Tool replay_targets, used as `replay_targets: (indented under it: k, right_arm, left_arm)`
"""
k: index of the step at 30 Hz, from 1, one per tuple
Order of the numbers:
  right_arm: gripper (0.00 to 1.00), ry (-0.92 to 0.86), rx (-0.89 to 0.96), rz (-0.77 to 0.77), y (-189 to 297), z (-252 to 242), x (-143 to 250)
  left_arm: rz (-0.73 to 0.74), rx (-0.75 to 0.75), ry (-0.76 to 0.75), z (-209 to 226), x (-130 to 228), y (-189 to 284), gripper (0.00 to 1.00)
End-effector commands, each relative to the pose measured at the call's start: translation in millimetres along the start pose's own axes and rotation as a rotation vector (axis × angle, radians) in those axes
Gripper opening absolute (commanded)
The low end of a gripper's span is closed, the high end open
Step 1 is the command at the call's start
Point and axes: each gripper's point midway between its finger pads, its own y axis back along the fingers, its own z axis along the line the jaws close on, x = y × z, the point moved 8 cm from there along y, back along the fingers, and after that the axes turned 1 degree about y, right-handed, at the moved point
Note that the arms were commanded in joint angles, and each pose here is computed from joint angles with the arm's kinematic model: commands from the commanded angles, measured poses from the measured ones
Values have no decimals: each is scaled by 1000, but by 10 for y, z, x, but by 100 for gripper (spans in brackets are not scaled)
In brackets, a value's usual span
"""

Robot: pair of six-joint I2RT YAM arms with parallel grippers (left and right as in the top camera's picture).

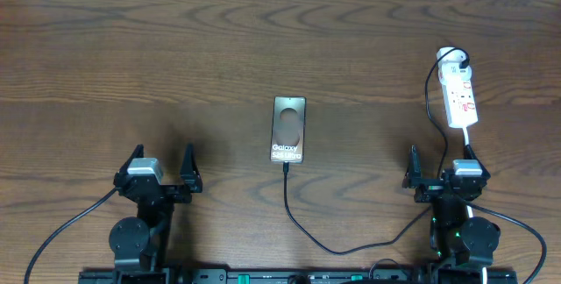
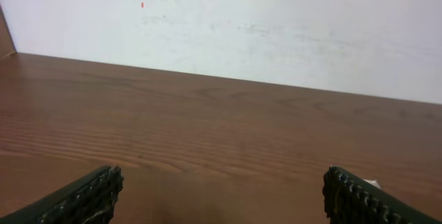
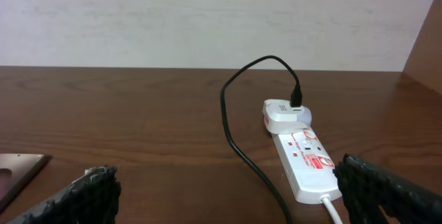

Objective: Plug charger to phone and switch on socket

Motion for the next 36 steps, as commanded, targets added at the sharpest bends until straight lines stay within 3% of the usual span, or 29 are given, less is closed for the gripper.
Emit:
replay_targets:
  k: [1, 36]
  right_arm:
    - [99, 13, -15, -2, 2, 19, 2]
    - [99, 13, -15, -2, 2, 19, 2]
  left_arm:
    - [6, 12, -44, -7, 45, -8, 94]
    - [78, 23, -94, 22, 357, -74, 94]
